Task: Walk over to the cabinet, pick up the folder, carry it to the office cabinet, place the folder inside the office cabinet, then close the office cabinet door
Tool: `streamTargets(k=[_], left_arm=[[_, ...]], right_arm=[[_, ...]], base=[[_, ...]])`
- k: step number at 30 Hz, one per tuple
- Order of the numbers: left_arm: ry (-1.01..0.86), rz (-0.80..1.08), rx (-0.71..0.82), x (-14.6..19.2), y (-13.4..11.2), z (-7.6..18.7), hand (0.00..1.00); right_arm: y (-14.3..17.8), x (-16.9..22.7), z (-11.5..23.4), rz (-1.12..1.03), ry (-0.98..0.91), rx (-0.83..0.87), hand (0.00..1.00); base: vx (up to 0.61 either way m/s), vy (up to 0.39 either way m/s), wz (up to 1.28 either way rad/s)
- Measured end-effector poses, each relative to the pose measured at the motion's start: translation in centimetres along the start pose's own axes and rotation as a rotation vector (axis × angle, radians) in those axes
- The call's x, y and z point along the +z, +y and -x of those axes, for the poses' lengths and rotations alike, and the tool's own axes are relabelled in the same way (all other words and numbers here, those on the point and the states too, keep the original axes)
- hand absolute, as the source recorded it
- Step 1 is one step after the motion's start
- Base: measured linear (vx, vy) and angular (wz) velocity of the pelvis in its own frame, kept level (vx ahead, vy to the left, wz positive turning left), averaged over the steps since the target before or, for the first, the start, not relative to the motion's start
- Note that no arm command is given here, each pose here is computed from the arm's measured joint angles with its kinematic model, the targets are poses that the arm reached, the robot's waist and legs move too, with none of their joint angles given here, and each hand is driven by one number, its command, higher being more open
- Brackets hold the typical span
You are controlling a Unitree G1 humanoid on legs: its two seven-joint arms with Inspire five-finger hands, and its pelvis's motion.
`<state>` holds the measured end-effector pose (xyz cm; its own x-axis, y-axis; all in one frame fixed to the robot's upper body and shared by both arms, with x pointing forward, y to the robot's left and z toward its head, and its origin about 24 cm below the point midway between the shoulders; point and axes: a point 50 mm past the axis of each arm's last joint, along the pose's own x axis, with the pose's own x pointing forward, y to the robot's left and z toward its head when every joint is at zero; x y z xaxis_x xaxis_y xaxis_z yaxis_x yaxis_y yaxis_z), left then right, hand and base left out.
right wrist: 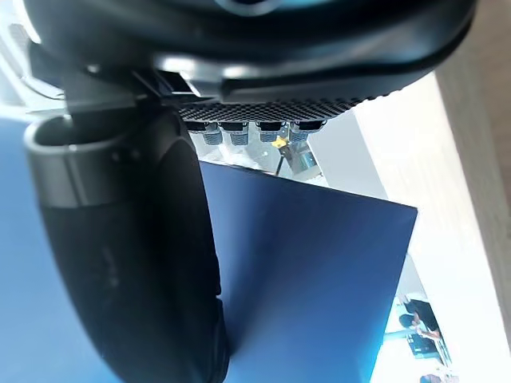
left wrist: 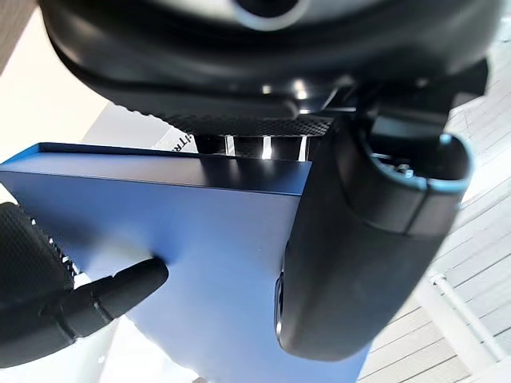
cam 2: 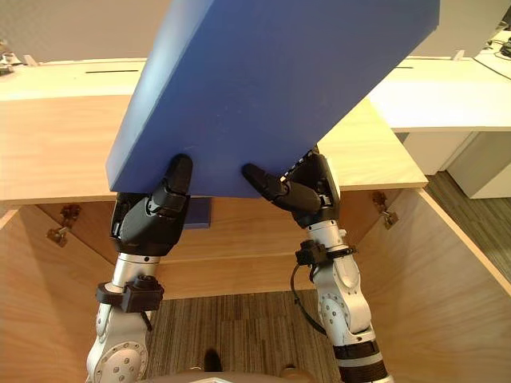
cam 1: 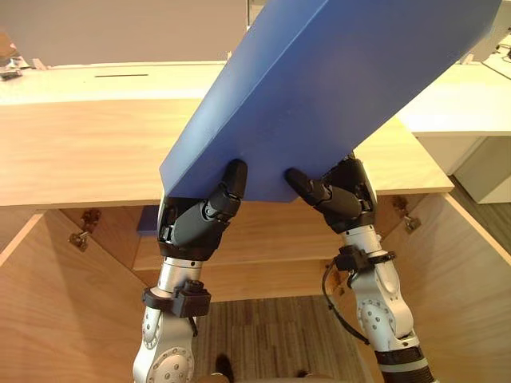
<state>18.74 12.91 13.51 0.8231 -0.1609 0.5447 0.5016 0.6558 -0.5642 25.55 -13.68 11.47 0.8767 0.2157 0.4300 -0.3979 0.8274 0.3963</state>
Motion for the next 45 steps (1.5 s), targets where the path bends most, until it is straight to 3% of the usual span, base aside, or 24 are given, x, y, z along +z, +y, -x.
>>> streamTargets(k=[1, 13, 19, 20, 25, 31, 39, 45], left_arm=[[0.004, 0.013, 0.006, -0.2, 0.2, 0.0, 0.00], [0.079, 0.123, 0.193, -2.9, 3.0, 1.8, 0.00], [0.069, -0.031, 0.231, -2.2, 3.7, 2.3, 0.00], [0.062, -0.068, 0.242, -2.0, 3.8, 2.3, 1.00], [0.044, -0.170, 0.314, -1.3, 4.5, 2.6, 1.00], [-0.027, -0.352, 0.556, 1.2, 7.0, 4.7, 1.00], [-0.049, -0.587, 0.688, 3.4, 7.5, 6.5, 1.00], [-0.028, -0.692, 0.884, 5.1, 8.5, 10.4, 1.00]], right_arm=[[0.0, -0.1, -0.1, 0.000, 0.002, -0.001, 0.00], [-0.1, 1.5, -1.7, -0.020, -0.087, 0.004, 0.00], [0.3, 1.2, -1.7, -0.034, -0.093, -0.019, 0.00], [0.4, 1.0, -1.7, -0.045, -0.097, -0.024, 0.00], [0.8, 0.8, -1.8, -0.050, -0.104, -0.036, 0.00], [-0.5, 1.6, -1.5, -0.079, -0.182, -0.162, 0.00], [-2.1, 1.9, 0.3, -0.052, -0.194, -0.257, 0.00], [-3.3, 2.0, 1.6, -0.026, -0.180, -0.318, 0.00]], base=[[-0.04, 0.008, 0.08], [-0.01, 0.006, 0.05], [0.02, 0.004, 0.05], [0.01, 0.006, 0.04], [-0.01, 0.008, 0.04], [0.00, 0.007, 0.05], [0.01, -0.005, 0.15], [0.01, -0.009, 0.15]])
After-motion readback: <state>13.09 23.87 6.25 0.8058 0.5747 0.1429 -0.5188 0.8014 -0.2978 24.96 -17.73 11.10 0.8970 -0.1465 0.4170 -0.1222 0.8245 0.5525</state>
